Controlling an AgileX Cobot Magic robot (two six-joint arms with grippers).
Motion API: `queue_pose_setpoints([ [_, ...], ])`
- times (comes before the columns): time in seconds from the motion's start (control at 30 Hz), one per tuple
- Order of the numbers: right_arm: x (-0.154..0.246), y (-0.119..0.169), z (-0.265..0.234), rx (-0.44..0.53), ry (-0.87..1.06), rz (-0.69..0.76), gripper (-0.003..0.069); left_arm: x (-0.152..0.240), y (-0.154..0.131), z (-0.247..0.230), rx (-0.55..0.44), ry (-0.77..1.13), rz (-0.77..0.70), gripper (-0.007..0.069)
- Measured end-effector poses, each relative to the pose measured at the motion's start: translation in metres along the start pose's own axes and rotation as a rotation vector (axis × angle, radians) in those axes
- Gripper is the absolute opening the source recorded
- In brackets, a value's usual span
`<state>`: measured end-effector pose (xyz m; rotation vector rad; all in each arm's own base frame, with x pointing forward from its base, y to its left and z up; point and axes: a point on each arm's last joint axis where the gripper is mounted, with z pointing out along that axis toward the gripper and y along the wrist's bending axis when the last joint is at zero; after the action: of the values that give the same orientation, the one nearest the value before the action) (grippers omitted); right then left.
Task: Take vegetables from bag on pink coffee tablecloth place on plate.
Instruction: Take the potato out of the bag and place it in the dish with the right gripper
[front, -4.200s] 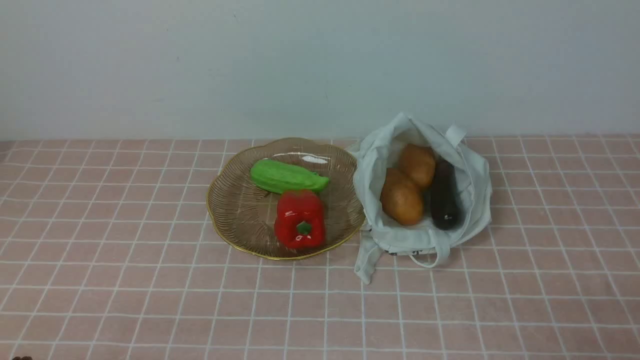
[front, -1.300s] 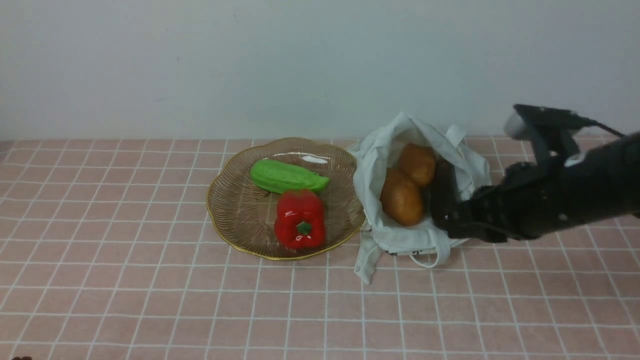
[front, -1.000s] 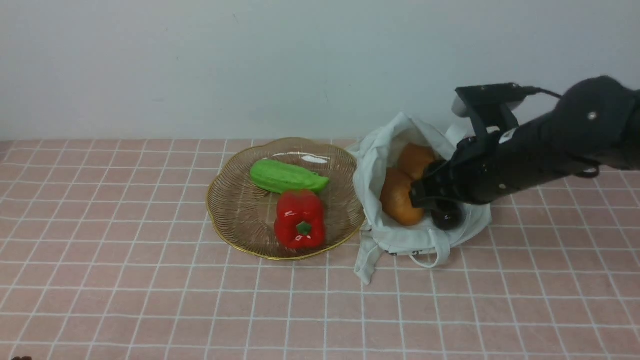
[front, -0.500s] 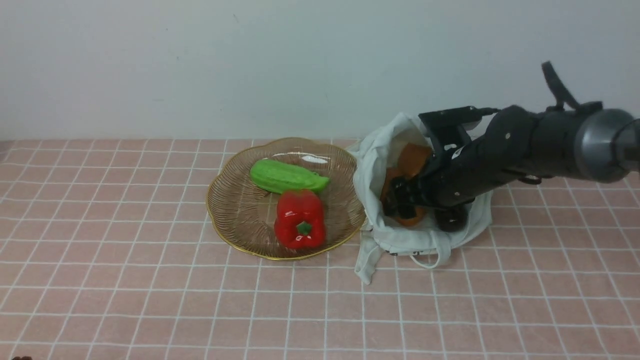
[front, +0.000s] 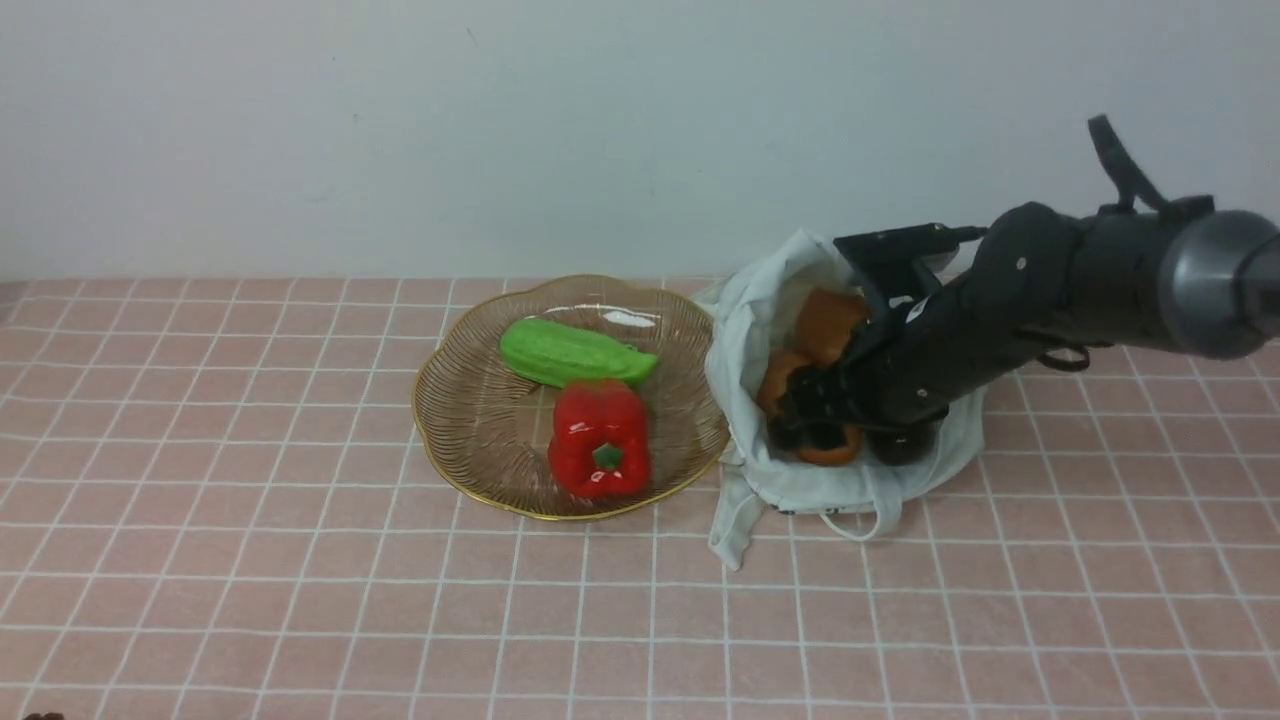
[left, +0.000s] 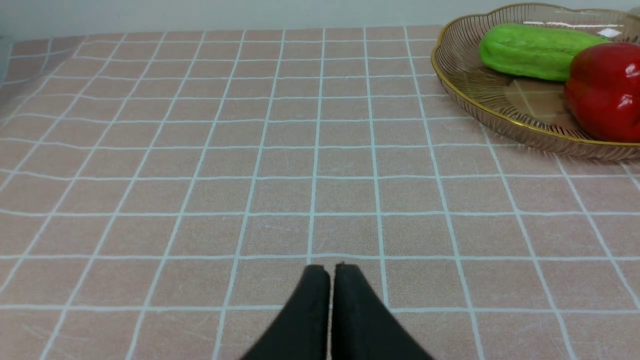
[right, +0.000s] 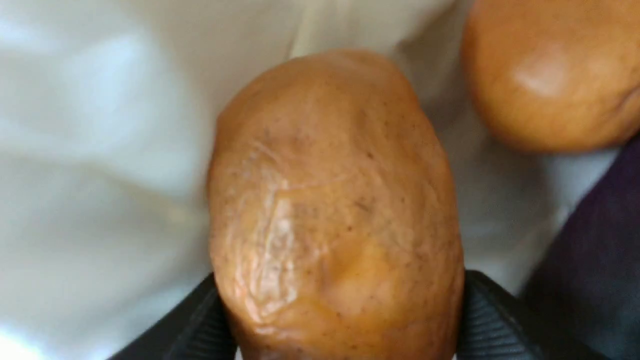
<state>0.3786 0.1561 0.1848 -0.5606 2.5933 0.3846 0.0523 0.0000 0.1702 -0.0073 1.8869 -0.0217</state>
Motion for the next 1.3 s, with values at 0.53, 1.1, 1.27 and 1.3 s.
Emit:
queue_pose_setpoints([
  [0.53, 0.011, 0.069, -0.118, -0.153, 0.094, -0.022, 0.0499, 0.0, 0.0, 0.0, 0.0, 0.0, 0.0, -0.0005],
  [1.1, -0.08, 0.105, 0.014, 0.023, -0.073, -0.199, 0.0499, 0.0, 0.0, 0.0, 0.0, 0.0, 0.0, -0.0005],
  [1.27, -0.075, 0.096, 0.034, 0.089, 0.0, -0.187, 0.0499, 0.0, 0.0, 0.0, 0.0, 0.0, 0.0, -0.0005],
  [1.3, -0.072, 0.095, 0.04, 0.094, 0.021, -0.18, 0.0499, 0.0, 0.0, 0.0, 0.0, 0.0, 0.0, -0.0005],
])
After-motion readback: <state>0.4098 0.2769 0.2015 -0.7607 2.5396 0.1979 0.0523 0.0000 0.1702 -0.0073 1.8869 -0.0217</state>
